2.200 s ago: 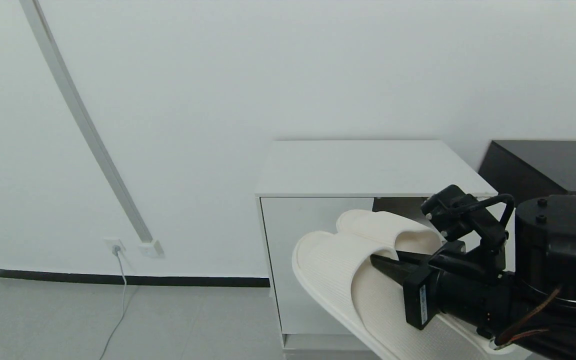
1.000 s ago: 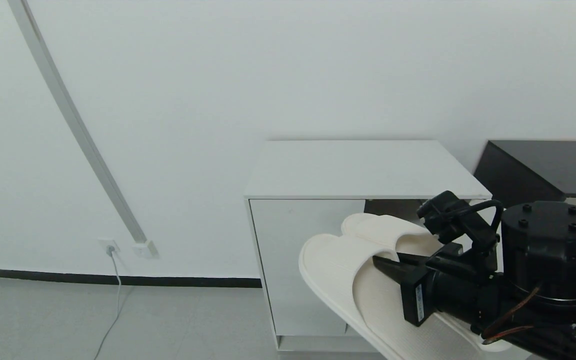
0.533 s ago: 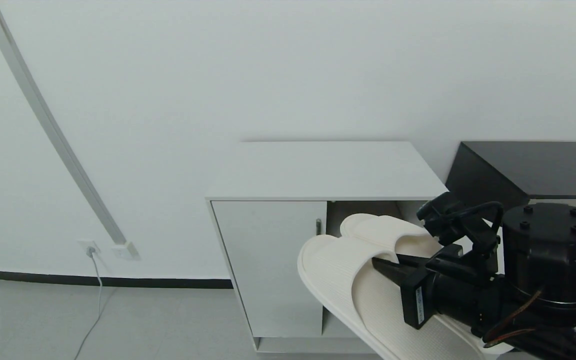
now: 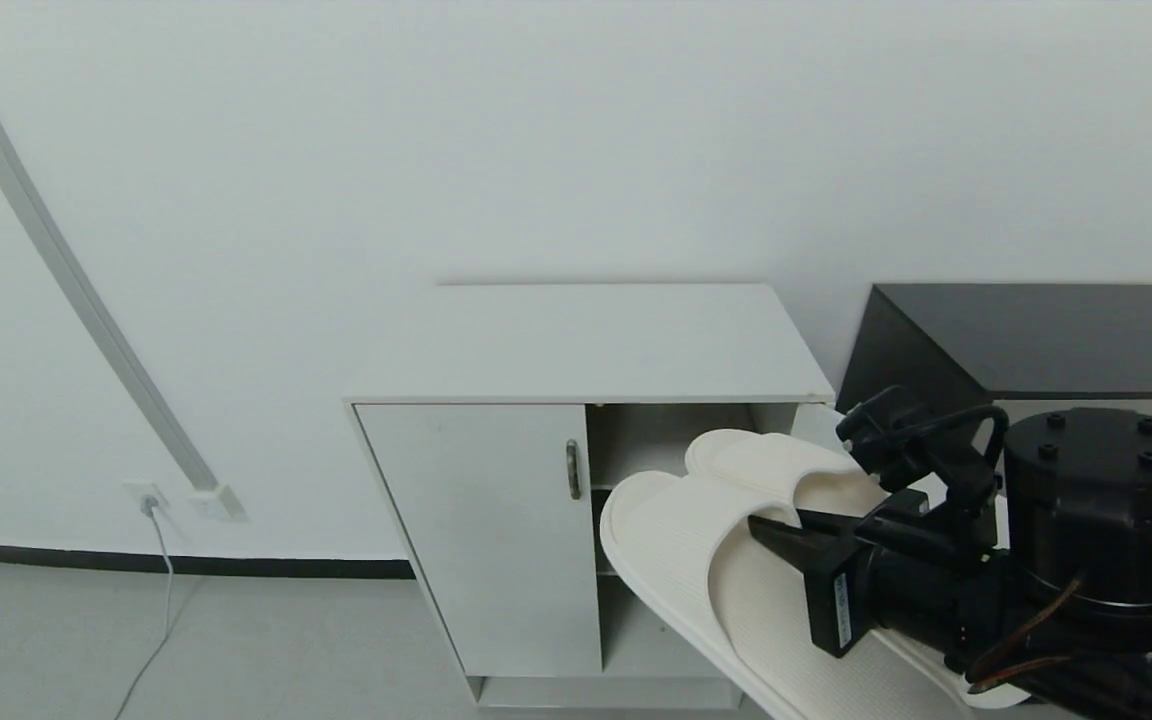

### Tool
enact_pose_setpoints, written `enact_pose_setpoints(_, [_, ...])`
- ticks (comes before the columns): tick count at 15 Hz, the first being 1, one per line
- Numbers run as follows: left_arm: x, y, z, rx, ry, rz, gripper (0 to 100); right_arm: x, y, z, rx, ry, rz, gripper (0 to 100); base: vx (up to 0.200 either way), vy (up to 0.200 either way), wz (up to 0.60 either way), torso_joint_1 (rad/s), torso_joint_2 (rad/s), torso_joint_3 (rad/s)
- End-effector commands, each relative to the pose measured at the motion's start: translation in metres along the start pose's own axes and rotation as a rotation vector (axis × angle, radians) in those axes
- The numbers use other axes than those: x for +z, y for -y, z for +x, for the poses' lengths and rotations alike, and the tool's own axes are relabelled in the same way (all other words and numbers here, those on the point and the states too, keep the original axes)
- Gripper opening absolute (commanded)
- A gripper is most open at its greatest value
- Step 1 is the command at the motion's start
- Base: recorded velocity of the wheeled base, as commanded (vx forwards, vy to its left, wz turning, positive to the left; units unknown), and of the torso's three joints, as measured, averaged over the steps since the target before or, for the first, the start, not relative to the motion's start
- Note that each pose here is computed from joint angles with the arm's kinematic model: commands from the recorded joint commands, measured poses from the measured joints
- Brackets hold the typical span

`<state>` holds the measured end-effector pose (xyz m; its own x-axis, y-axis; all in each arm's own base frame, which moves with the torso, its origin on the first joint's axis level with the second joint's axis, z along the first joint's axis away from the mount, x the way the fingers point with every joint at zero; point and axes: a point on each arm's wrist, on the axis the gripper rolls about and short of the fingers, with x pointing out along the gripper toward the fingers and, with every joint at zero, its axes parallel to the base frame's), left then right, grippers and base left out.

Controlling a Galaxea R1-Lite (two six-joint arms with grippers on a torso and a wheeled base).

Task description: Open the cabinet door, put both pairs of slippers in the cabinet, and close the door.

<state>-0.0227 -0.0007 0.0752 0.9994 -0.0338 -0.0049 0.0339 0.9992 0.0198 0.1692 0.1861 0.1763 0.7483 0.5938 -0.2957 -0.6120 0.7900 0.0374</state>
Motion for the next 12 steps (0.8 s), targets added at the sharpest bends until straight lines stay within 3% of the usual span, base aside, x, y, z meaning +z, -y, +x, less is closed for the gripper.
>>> enact_pose_setpoints(1, [0.0002,0.0,0.0001,0.0,0.0,0.0,0,-0.0022,0.0,0.0011,0.0,-0.01,-0.002,0,0.0,0.0,0.0,0.0,0.0,0.0])
enact_pose_setpoints(3, [0.0002,0.0,0.0001,0.0,0.0,0.001,0,-0.0054,-0.0001,0.0006,0.003,-0.021,-0.006,0,0.0,0.0,-0.3,0.001,0.0,0.001])
enact_pose_setpoints(12, [0.0002,0.0,0.0001,0.0,0.0,0.0,0,-0.0055,-0.0007,0.0016,0.007,-0.018,-0.007,0,0.0,0.0,0.0,0.0,0.0,0.0])
